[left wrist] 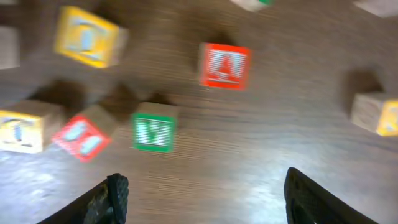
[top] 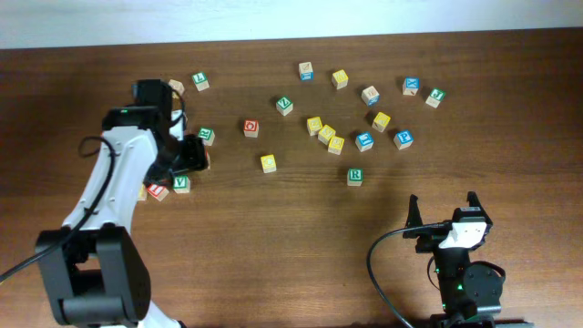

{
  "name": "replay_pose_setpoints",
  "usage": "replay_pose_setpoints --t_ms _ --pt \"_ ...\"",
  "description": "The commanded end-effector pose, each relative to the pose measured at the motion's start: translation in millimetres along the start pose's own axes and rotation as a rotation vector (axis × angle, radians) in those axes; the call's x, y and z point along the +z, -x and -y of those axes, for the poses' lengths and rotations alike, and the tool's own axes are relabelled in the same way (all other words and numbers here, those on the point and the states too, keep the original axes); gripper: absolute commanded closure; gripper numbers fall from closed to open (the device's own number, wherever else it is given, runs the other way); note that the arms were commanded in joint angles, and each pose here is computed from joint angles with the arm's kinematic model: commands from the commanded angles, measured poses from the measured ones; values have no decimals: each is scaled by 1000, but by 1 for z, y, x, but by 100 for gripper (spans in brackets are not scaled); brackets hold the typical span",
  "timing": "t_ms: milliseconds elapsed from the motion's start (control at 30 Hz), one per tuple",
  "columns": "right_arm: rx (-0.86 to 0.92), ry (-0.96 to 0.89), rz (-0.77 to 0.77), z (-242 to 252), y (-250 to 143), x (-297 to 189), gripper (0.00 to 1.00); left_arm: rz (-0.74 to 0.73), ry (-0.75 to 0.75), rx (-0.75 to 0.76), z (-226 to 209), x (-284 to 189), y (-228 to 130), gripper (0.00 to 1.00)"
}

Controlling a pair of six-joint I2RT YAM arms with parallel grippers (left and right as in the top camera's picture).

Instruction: Spell out CVPR

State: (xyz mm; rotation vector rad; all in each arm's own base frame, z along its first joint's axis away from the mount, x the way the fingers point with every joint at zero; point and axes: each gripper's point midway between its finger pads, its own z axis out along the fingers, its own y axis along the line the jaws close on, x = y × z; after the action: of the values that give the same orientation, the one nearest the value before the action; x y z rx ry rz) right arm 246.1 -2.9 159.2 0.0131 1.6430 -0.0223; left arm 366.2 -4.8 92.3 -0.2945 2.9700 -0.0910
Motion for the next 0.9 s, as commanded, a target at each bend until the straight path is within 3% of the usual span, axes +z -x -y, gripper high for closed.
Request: replay_pose_setpoints --t_ms 0,167,300,367,533,667,867 --pt "-3 -6 -7 1 -4 0 2 24 68 -104 -31 -5 2 29" --pt "-3 -6 -7 1 -4 0 2 -21 42 -105 -29 13 -14 31" --pt "-3 -6 -7 1 -4 0 2 5 -255 -58 32 9 -3 32" --pt "-3 -6 -7 1 -4 0 2 32 -309 -7 58 7 0 31" --pt "-3 -6 -7 1 -4 0 2 128 -253 60 123 9 0 30" --pt "-3 -6 -7 1 -4 0 2 231 -78 25 135 10 -3 23" --pt "-3 -6 -7 1 -4 0 2 233 -105 104 168 9 -21 24"
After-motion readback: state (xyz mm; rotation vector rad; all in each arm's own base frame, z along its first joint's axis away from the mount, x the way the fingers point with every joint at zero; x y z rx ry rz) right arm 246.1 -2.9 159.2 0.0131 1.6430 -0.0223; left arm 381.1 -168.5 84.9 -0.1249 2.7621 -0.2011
